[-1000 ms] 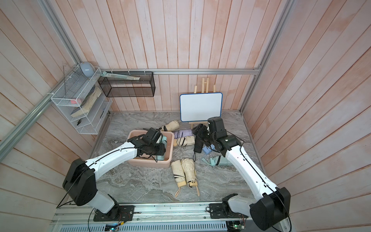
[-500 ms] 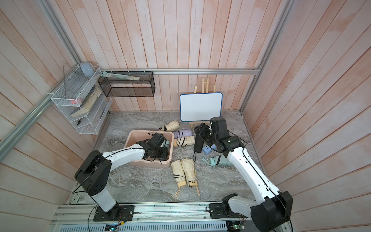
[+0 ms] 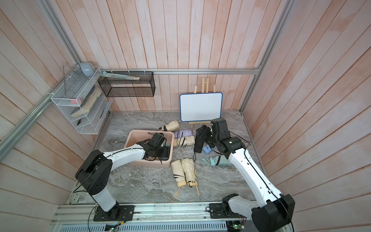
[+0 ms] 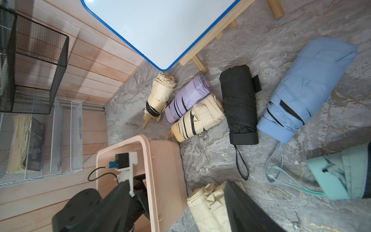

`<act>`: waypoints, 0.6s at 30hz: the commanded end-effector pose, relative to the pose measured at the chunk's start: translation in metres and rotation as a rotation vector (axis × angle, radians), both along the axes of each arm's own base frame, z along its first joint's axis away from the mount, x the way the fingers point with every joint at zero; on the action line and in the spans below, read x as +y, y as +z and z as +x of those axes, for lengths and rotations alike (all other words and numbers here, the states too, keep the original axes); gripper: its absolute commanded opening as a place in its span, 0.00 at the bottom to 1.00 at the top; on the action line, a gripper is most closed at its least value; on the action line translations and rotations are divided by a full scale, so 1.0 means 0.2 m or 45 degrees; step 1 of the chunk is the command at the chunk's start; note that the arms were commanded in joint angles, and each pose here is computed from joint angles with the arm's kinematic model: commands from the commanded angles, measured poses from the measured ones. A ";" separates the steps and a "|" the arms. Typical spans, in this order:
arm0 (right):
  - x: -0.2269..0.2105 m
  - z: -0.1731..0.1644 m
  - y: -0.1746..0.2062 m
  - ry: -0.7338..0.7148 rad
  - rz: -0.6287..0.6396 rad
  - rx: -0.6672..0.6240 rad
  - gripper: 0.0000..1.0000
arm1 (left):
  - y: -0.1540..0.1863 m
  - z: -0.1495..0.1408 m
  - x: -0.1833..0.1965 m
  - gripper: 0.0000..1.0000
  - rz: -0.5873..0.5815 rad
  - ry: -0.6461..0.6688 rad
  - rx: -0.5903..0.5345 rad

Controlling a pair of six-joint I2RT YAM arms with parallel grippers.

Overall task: Put the umbrella into the storage box
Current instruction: Place the umbrella in the storage box.

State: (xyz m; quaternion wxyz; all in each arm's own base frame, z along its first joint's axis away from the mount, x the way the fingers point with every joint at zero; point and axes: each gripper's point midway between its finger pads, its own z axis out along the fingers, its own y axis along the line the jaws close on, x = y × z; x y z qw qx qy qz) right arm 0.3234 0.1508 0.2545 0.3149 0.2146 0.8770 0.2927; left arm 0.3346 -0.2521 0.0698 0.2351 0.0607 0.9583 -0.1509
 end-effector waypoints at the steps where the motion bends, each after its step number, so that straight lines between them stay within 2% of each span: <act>1: -0.02 -0.06 -0.10 0.070 -0.150 0.030 0.80 | 0.18 0.01 0.03 0.86 -0.042 0.014 -0.123; 5: 0.05 -0.17 -0.22 0.233 -0.354 0.086 0.80 | 0.35 -0.02 0.05 0.93 -0.116 0.023 -0.212; 10: 0.15 -0.35 -0.39 0.423 -0.556 0.172 0.80 | 0.55 -0.05 0.05 0.93 -0.249 0.039 -0.294; 13: 0.20 -0.43 -0.50 0.495 -0.565 0.222 0.81 | 0.65 -0.06 0.08 0.93 -0.319 0.082 -0.327; 18: 0.22 -0.55 -0.69 0.507 -0.474 0.287 0.82 | 0.76 -0.09 0.16 0.93 -0.433 0.176 -0.352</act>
